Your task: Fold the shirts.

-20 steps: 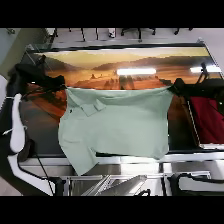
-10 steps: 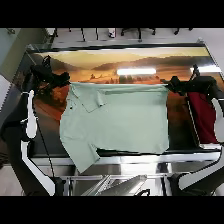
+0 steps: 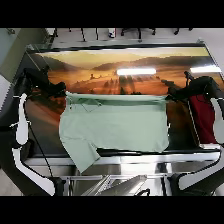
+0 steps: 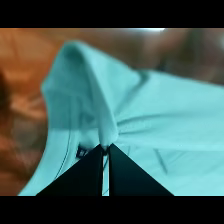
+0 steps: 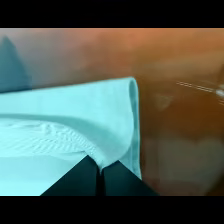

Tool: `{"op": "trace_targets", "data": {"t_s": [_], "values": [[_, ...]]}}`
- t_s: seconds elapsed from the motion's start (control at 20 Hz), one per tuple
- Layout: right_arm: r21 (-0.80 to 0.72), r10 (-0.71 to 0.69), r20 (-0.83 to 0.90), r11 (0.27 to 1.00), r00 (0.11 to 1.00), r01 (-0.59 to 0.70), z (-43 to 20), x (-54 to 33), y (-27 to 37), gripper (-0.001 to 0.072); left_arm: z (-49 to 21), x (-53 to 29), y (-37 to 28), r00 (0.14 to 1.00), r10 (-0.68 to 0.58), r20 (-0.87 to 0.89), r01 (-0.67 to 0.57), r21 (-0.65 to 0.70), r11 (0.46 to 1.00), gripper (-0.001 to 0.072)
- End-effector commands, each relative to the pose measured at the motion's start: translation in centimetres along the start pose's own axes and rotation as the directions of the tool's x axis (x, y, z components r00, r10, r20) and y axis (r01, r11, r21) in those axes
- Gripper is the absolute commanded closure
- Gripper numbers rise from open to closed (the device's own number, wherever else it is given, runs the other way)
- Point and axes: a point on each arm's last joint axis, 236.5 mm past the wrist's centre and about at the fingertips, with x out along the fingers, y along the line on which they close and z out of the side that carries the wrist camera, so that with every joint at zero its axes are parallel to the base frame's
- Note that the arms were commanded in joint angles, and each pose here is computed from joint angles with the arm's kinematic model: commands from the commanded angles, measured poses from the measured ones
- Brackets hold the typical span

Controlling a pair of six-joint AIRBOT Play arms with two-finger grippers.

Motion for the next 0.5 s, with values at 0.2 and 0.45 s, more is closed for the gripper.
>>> {"op": "trace_targets", "data": {"t_s": [0.2, 0.45], "values": [[-0.038, -0.123, -0.081, 0.992, 0.989, 0.121, -2.5, 1.1, -2.2, 0.0694, -6.6, 2.1, 2.3, 0.982, 0.048, -0.182, -0.055, -0.031, 0.998, 0.0692], [-0.031, -0.124, -0.072, 0.992, 0.99, 0.122, -2.2, 1.1, -2.2, 0.0694, -8.2, 3.2, 2.8, 0.973, 0.048, -0.226, -0.06, -0.046, 0.997, 0.0692]]}}
